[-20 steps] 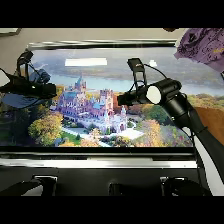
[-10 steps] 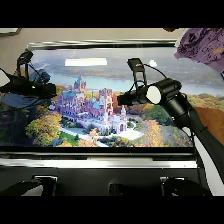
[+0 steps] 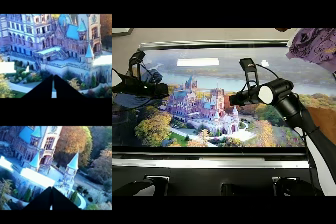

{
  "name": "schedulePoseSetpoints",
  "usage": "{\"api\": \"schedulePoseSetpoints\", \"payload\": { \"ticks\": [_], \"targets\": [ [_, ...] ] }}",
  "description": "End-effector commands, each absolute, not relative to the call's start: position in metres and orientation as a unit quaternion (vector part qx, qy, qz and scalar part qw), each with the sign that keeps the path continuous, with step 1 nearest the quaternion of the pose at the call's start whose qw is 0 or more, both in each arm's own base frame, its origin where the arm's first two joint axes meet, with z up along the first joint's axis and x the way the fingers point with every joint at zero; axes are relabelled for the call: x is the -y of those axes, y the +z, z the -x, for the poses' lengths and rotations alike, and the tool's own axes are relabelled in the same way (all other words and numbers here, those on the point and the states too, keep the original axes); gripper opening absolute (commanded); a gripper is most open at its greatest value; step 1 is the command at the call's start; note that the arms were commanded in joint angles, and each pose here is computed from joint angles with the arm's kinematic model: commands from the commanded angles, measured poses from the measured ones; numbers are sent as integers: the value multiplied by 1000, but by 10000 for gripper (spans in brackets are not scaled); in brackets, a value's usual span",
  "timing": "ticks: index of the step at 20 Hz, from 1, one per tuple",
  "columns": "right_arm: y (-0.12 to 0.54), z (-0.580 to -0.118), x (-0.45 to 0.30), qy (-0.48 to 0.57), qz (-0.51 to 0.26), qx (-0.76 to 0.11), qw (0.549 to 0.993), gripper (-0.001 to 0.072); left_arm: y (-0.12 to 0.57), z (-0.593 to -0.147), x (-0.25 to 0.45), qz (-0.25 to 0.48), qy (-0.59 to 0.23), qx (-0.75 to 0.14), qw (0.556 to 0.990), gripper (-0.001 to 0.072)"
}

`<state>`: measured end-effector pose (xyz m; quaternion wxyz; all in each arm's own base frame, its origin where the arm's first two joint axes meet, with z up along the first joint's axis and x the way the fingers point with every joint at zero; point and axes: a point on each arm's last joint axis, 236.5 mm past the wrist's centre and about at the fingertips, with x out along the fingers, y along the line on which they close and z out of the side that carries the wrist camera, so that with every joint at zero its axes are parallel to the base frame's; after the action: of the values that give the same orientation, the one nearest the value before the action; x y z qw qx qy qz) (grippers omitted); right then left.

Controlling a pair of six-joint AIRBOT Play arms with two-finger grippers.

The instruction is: Fold the clothes and pants, and hang the long-sleeved shirts on hangers.

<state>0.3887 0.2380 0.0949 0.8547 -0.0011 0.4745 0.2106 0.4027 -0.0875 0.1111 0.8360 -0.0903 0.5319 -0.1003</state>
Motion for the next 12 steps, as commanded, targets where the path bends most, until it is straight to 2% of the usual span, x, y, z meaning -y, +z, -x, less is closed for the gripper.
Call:
{"api": "schedulePoseSetpoints", "payload": {
  "ticks": [1, 2, 5, 8, 12],
  "targets": [
    [95, -389, -238, 211, 1, -475, 854, 34, 105, -404, 74, 99, -59, -541, 833, 652],
    [95, -389, -238, 211, 1, -475, 854, 34, 101, -406, 54, 108, -6, -542, 834, 720],
    [95, -389, -238, 211, 1, -475, 854, 34, 104, -422, -31, 123, 153, -495, 847, 720],
    [95, -389, -238, 211, 1, -475, 855, 34, 95, -453, -98, 185, 211, -436, 855, 720],
    [95, -389, -238, 211, 1, -475, 855, 34, 38, -479, -162, 211, 255, -427, 841, 720]
  ]
}}
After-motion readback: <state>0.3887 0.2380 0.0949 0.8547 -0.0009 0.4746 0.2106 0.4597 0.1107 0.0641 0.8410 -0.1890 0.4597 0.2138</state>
